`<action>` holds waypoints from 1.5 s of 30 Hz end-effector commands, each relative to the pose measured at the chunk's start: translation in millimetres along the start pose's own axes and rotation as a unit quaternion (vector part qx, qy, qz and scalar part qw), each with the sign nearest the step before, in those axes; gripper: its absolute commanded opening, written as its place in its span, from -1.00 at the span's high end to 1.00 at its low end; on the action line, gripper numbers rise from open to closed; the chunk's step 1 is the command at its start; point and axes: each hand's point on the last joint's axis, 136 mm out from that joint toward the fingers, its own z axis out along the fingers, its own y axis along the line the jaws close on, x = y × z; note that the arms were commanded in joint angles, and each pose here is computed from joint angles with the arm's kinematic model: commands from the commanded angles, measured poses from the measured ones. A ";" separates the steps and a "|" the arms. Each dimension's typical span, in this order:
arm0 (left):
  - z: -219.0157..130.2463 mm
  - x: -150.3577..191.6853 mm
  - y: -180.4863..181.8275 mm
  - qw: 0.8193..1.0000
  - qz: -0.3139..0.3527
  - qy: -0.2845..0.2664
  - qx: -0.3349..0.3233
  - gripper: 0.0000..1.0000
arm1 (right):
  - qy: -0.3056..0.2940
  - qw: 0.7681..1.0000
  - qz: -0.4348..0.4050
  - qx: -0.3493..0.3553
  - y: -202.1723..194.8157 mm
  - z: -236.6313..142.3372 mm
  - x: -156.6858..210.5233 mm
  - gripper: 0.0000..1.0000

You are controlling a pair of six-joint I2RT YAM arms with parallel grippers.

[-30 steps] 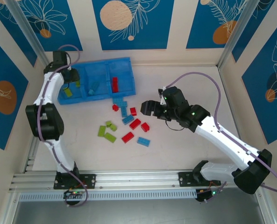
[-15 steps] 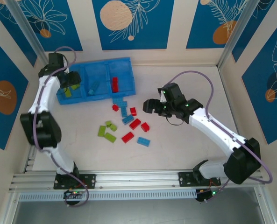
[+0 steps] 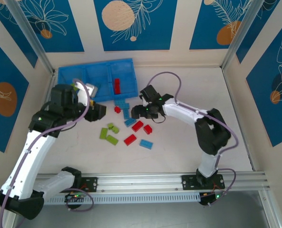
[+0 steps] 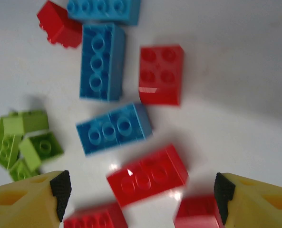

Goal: Sort the legos into containers by color

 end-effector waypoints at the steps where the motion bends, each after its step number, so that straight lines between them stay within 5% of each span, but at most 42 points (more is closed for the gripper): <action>1: 12.3 25.0 -5.2 0.999 0.044 0.014 0.026 -0.59 | -0.010 0.999 -0.017 0.029 -6.8 13.9 -21.1 -0.51; 10: 21.8 41.7 4.3 0.999 0.047 0.025 0.007 -0.88 | 0.023 0.999 -0.014 0.034 -5.9 60.5 -27.1 -0.28; 19: 22.0 43.6 12.8 0.998 0.045 0.028 -0.017 -0.97 | 0.027 0.996 -0.022 0.078 -23.1 81.8 -26.9 0.21; 23: 20.5 43.2 16.4 0.998 0.046 0.026 -0.029 -0.97 | -0.016 0.997 -0.022 0.074 -12.7 51.3 -41.8 0.44; 28: 17.1 41.9 26.0 0.997 0.044 0.019 -0.059 -1.00 | -0.181 0.981 -0.070 0.019 40.5 -32.8 -80.8 0.58; 34: 18.8 43.1 30.4 0.997 0.040 0.024 -0.069 -1.00 | -0.305 0.946 -0.110 0.001 75.7 -55.2 -140.0 0.58; 41: 19.6 44.3 33.3 0.996 0.040 0.024 -0.076 -1.00 | -0.274 0.954 -0.116 0.035 76.2 10.0 -208.4 0.54; 45: 21.0 44.7 32.9 0.996 0.039 0.026 -0.074 -1.00 | -0.261 0.956 -0.127 0.039 82.1 28.1 -227.3 0.21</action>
